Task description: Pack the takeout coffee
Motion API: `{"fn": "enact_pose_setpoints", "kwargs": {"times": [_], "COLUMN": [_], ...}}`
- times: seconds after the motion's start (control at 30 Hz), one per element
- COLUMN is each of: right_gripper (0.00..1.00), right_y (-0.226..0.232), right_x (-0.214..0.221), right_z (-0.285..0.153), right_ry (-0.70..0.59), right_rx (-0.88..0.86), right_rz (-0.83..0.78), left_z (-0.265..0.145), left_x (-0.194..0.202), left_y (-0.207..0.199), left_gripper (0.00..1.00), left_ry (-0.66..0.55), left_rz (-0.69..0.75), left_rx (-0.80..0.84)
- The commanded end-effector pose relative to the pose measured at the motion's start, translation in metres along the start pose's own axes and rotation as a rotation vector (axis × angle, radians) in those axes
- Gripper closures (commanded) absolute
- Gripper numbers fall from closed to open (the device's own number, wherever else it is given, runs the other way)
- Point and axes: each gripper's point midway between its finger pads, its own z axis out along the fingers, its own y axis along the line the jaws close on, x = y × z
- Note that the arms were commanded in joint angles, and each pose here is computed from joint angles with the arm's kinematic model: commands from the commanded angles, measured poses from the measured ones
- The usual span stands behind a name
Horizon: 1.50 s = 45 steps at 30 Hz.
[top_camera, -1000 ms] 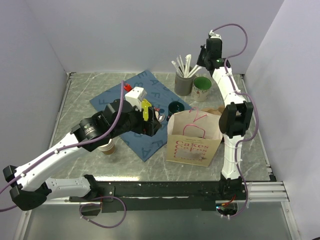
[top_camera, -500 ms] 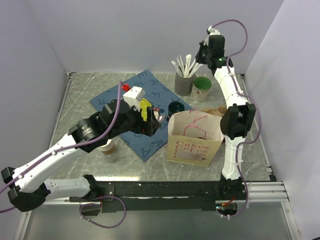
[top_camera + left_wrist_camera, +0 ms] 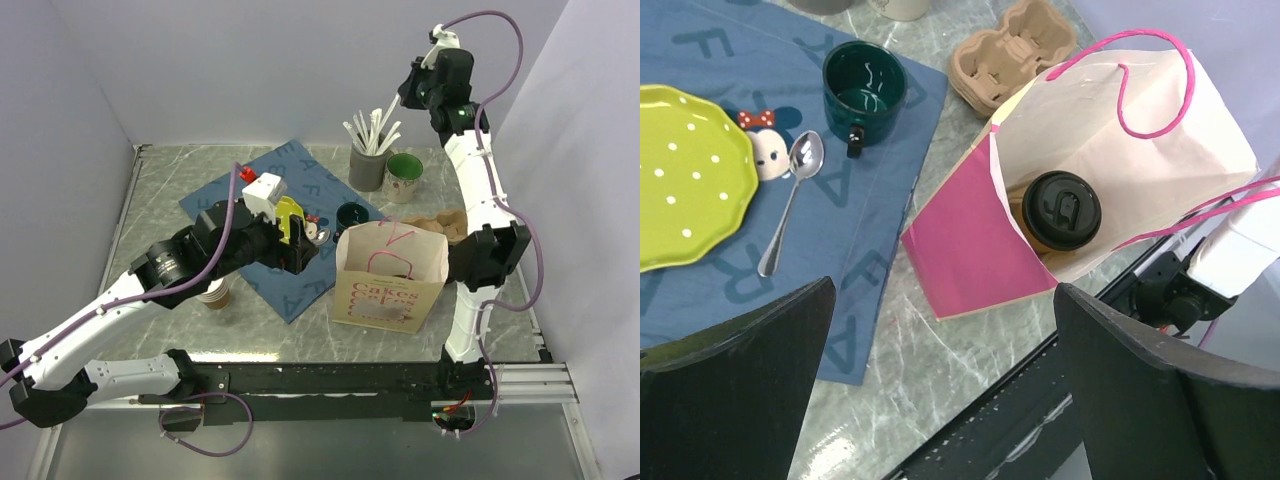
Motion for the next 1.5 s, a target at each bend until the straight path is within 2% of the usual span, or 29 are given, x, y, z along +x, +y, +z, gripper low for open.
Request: {"fn": "enact_pose_setpoints", "kwargs": {"times": [0.0, 0.23, 0.27, 0.33, 0.47, 0.67, 0.97, 1.23, 1.47], "right_gripper": [1.00, 1.00, 1.00, 1.00, 1.00, 1.00, 1.00, 1.00, 0.93], "right_y": [0.028, 0.060, 0.067, 0.075, 0.096, 0.122, 0.126, 0.120, 0.126], "right_x": [-0.084, -0.119, -0.130, -0.128, -0.131, -0.095, -0.017, 0.020, 0.055], "right_z": [-0.075, -0.162, -0.185, -0.203, -0.266, -0.323, -0.344, -0.338, -0.329], "right_ry": [-0.165, -0.231, -0.266, -0.263, -0.292, -0.220, -0.056, 0.079, 0.211], "right_rx": [-0.051, -0.149, -0.170, -0.205, -0.286, -0.440, -0.528, -0.524, -0.532], "right_rz": [-0.050, -0.084, -0.086, -0.089, -0.101, -0.101, -0.022, -0.051, -0.036], "left_z": [-0.008, -0.010, -0.013, -0.014, -0.014, -0.019, -0.028, -0.032, -0.034], "left_x": [-0.034, -0.052, -0.056, -0.061, -0.062, -0.063, -0.058, -0.054, -0.047], "left_y": [-0.008, -0.020, -0.022, -0.025, -0.028, -0.030, -0.026, -0.021, -0.017], "left_gripper": [0.03, 0.03, 0.03, 0.03, 0.03, 0.03, 0.03, 0.03, 0.03], "left_ry": [-0.101, -0.161, -0.175, -0.196, -0.203, -0.207, -0.203, -0.192, -0.189], "left_rz": [0.032, 0.074, 0.075, 0.073, 0.071, 0.066, 0.056, 0.063, 0.059], "left_rx": [0.021, 0.077, 0.082, 0.101, 0.116, 0.130, 0.123, 0.107, 0.105]}}
